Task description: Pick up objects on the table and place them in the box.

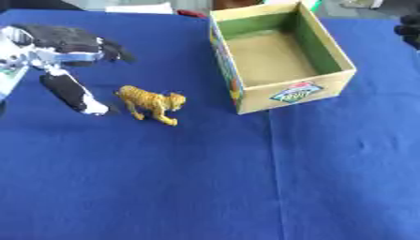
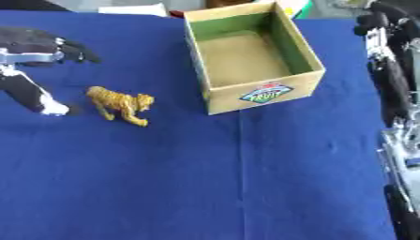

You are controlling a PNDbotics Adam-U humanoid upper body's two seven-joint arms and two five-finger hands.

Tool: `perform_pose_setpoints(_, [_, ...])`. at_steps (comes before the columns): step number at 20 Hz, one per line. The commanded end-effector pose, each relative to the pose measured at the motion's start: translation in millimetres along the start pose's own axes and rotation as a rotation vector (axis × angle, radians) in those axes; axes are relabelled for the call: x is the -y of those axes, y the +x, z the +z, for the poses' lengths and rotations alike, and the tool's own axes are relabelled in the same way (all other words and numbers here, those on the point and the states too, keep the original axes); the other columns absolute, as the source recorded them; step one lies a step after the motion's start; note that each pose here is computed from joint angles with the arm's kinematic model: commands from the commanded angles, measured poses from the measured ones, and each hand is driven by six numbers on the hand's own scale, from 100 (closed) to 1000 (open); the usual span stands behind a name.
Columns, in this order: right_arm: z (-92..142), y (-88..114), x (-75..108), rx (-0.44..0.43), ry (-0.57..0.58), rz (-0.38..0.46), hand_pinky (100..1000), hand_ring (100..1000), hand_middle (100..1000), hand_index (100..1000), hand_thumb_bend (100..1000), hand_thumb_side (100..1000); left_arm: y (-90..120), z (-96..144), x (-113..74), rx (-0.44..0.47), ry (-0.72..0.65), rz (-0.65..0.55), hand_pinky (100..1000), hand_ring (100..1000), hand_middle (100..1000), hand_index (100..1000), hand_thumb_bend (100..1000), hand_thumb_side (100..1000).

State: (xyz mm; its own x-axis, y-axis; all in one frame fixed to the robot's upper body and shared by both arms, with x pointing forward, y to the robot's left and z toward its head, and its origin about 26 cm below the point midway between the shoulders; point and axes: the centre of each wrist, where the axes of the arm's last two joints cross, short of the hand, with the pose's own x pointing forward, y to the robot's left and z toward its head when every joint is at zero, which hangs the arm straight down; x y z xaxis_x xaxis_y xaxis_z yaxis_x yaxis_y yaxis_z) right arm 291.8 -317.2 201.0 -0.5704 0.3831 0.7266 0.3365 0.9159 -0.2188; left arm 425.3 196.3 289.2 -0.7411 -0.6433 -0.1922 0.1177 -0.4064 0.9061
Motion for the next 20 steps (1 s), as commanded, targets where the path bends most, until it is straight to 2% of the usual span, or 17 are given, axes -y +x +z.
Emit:
perform_pose_setpoints(1, [-2.8, 7.3, 1.9, 0.031, 0.010, -0.001, 896, 780, 719, 855, 100, 705, -2.0, 2.8, -2.9, 0.078, -0.080, -0.073, 756, 875, 905, 1000, 393, 470])
perform_pose_setpoints(7, [-2.5, 7.1, 1.4, 0.030, 0.012, -0.005, 897, 780, 719, 855, 100, 703, 1.1, -1.8, 4.2, 0.090, -0.113, -0.094, 751, 873, 900, 992, 347, 445])
perform_pose_setpoints(15, [-2.3, 7.0, 1.2, 0.030, 0.015, -0.006, 897, 781, 719, 856, 100, 704, 4.1, -1.0, 6.7, 0.048, -0.142, -0.162, 742, 871, 893, 975, 233, 451])
perform_pose_setpoints(20, [-2.6, 7.2, 0.9, 0.033, 0.017, -0.009, 897, 781, 719, 856, 100, 706, 7.0, -3.7, 13.1, 0.048, -0.163, -0.179, 730, 864, 891, 961, 209, 423])
